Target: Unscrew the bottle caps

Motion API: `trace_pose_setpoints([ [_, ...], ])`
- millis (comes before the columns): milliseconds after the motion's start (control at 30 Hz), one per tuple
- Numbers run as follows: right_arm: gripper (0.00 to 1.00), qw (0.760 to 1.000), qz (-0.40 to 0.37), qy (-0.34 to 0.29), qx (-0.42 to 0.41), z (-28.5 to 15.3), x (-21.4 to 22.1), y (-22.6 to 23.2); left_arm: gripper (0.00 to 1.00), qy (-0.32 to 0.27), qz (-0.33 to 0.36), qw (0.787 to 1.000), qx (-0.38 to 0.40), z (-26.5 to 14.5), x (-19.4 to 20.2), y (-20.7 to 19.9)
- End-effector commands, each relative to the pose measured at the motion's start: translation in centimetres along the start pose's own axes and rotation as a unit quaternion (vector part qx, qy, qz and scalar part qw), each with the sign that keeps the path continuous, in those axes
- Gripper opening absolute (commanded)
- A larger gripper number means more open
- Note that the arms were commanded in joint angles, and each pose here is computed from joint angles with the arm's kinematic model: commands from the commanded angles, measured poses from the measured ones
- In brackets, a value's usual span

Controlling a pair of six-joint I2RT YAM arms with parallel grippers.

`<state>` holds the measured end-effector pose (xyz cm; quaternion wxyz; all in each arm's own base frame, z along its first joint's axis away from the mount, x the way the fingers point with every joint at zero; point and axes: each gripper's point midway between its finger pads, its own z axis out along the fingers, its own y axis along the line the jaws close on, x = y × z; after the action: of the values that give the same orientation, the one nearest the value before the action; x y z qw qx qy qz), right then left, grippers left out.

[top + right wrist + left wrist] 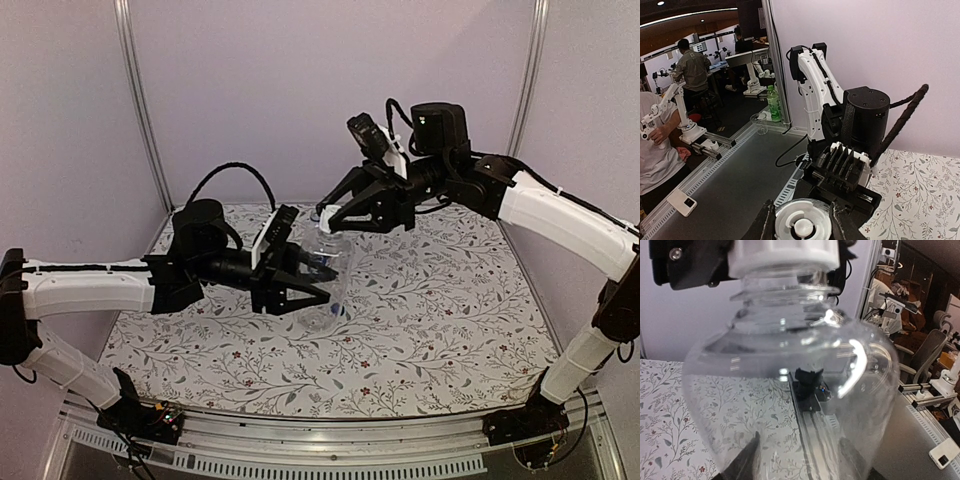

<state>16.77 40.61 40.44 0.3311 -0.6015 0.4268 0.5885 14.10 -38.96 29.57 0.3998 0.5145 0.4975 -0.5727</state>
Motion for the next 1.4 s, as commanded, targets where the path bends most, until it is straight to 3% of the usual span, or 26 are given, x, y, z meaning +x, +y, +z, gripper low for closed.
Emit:
trace_pose_setpoints([
  [0,0.22,0.998,0.015,0.006,0.059,-1.1,0.1,-2.5,0.37,-0.013,0.037,0.999,0.011,0.4,-1.1,-1.0],
  [267,0.79,0.983,0.048,-0.008,0.176,-2.9,-1.8,-4.1,0.37,0.011,0.029,0.989,-0.146,-0.2,-0.6,4.4],
  [400,0.94,0.968,0.083,-0.04,0.232,-3.9,-3.4,-4.8,0.37,0.019,0.025,0.978,-0.208,-0.8,-0.3,6.6],
  [633,0.97,0.911,0.148,-0.087,0.375,-5.5,-3.9,-8.3,0.36,0.024,0.023,0.964,-0.264,-1.7,0.0,8.3],
  [767,0.97,0.892,0.163,-0.087,0.414,-5.0,-3.0,-9.6,0.36,0.024,0.023,0.959,-0.28,-2.0,-0.1,8.7],
  [1000,0.93,0.881,0.185,-0.072,0.429,-3.7,-0.8,-10.9,0.36,0.021,0.025,0.956,-0.292,-2.4,-0.4,8.8],
  [1367,0.72,0.879,0.198,-0.055,0.429,-2.4,1.4,-11.1,0.36,0.02,0.022,0.947,-0.321,-3.1,-0.5,9.5],
])
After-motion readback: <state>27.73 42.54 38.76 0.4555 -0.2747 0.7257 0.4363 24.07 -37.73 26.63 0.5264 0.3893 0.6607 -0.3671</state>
